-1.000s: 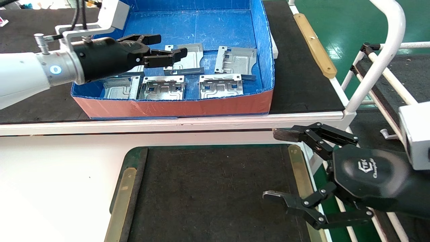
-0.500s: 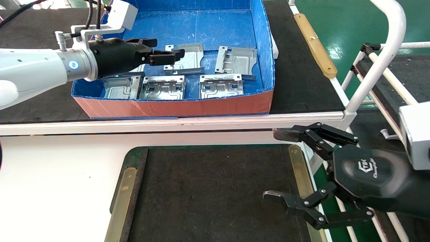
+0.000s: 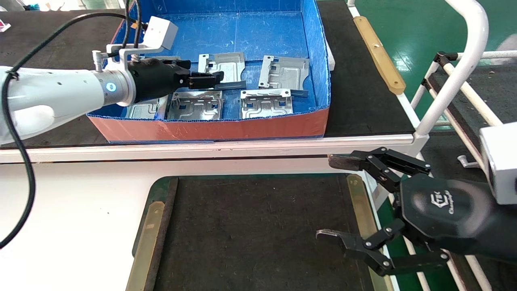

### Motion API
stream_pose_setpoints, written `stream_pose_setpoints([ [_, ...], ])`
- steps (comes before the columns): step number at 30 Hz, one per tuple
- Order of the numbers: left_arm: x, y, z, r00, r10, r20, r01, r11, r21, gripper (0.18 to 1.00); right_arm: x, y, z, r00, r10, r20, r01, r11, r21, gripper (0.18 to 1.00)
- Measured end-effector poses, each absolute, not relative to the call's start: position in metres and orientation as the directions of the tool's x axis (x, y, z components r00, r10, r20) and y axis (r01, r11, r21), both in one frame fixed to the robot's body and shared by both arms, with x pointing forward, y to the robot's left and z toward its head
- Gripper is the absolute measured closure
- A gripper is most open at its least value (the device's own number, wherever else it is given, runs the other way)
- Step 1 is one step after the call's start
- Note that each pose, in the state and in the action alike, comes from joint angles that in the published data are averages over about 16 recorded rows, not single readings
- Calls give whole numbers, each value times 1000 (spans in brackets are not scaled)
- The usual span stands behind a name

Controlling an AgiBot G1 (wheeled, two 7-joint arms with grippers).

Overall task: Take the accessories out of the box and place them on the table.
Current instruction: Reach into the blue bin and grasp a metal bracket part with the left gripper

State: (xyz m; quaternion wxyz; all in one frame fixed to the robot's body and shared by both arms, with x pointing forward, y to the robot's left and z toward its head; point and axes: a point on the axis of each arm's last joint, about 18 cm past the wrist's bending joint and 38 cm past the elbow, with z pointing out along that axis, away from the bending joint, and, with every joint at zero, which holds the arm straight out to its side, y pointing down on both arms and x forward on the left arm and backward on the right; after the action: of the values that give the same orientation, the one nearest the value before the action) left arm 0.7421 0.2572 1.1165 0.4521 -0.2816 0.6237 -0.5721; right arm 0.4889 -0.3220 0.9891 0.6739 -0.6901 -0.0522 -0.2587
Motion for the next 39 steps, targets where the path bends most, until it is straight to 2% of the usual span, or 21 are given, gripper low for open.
stream_pose_setpoints([
  [21, 748, 252, 1113, -419, -877, -234, 156, 184, -970, 208, 489, -322, 989, 861, -277, 427, 420, -86, -903, 195],
  [27, 748, 252, 1114, -420, -877, -234, 156, 184, -970, 258, 489, -322, 989, 861, -277, 427, 420, -86, -903, 240],
  [33, 747, 252, 1114, -421, -877, -234, 157, 184, -970, 342, 489, -322, 989, 861, -277, 427, 420, -86, -903, 316],
  [39, 747, 253, 1114, -421, -877, -233, 157, 183, -971, 464, 489, -322, 989, 861, -277, 427, 420, -86, -903, 431],
])
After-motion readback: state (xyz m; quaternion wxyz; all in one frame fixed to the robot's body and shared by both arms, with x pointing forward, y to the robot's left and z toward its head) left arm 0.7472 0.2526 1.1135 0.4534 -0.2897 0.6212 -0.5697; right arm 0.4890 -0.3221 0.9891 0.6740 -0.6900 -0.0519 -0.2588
